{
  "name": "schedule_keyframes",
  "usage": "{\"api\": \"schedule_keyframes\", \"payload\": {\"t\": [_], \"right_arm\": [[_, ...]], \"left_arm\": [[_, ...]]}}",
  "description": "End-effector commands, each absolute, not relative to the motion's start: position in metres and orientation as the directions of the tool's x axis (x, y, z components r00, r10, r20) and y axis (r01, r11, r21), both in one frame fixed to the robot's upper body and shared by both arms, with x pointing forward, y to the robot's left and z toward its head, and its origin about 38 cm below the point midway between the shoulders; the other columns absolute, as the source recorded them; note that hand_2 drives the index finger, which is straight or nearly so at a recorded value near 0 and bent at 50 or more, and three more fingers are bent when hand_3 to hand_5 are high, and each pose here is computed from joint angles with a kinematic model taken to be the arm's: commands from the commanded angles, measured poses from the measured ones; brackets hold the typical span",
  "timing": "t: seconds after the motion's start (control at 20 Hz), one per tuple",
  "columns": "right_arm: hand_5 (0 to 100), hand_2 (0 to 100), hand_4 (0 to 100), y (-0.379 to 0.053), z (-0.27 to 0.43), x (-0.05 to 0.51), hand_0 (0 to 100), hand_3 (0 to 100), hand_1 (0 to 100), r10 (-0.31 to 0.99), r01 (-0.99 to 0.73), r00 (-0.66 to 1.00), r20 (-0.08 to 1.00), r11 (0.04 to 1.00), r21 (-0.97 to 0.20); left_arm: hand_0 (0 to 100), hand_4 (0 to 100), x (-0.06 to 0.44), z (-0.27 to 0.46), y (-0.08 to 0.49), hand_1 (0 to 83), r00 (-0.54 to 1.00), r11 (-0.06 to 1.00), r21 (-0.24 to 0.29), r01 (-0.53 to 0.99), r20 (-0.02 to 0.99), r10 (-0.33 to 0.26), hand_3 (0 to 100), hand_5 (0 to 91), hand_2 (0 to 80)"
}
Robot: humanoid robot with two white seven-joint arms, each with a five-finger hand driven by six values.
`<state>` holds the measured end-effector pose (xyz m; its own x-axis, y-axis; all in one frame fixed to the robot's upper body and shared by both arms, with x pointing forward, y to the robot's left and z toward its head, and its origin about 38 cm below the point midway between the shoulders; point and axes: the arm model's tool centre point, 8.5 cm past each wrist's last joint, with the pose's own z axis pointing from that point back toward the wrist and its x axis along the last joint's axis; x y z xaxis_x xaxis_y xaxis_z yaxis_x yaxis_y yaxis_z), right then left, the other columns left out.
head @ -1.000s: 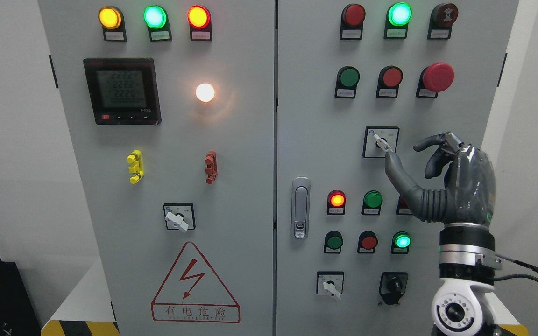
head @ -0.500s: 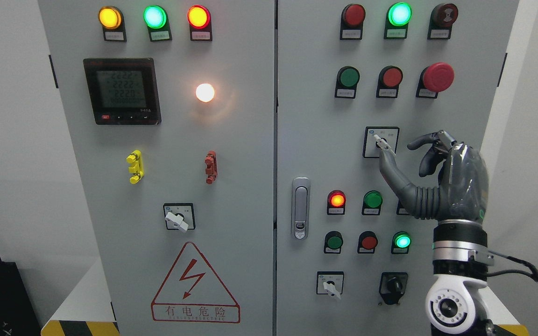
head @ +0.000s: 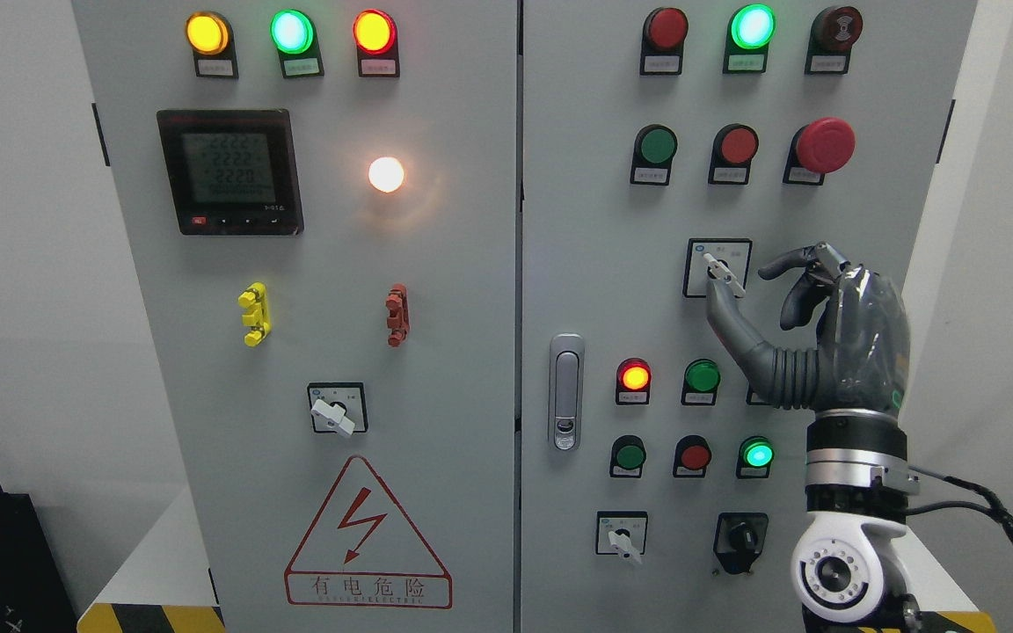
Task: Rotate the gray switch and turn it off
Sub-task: 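Pinch the rotary switch knob between right thumb and fingers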
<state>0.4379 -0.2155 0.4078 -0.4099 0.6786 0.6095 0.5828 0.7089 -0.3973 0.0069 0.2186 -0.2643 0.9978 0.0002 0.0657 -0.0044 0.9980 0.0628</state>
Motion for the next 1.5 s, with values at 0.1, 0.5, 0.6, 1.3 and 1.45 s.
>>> {"api": "schedule_keyframes", "payload": {"t": [0.1,0.5,0.6,1.3,1.45], "right_arm": [[100,55,94,-0.2164,0.4055,0.4432,9,95,53,0.691,0.581,-0.395,0.605,0.698,-0.418],[100,55,94,-0.2128,0.4082,0.4461,10,95,53,0.692,0.58,-0.393,0.606,0.697,-0.421],[100,55,94,-0.2118,0.4077,0.4463,10,95,53,0.692,0.582,-0.391,0.606,0.697,-0.42],[100,58,93,-0.2097,0.4111,0.4467,11,95,51,0.694,0.583,-0.388,0.607,0.695,-0.422],[100,59,93,-0.2087,0.4123,0.4467,11,95,51,0.693,0.583,-0.39,0.607,0.696,-0.42]], "left_arm": [[12,0,0.0217,-0.2643,0.2189,38.9,0.995,0.998,0.062,-0.032,0.101,0.026,0,0.0,0.0],[12,0,0.0217,-0.2643,0.2189,38.9,0.995,0.998,0.062,-0.033,0.101,0.027,0,0.0,0.0],[12,0,0.0217,-0.2643,0.2189,38.9,0.995,0.998,0.062,-0.033,0.101,0.027,0,0.0,0.0],[12,0,0.0217,-0.2643,0.2189,38.9,0.995,0.998,0.062,-0.032,0.101,0.026,0,0.0,0.0],[12,0,0.0217,-0.2643,0.2189,38.9,0.995,0.998,0.062,-0.033,0.101,0.027,0,0.0,0.0]]}}
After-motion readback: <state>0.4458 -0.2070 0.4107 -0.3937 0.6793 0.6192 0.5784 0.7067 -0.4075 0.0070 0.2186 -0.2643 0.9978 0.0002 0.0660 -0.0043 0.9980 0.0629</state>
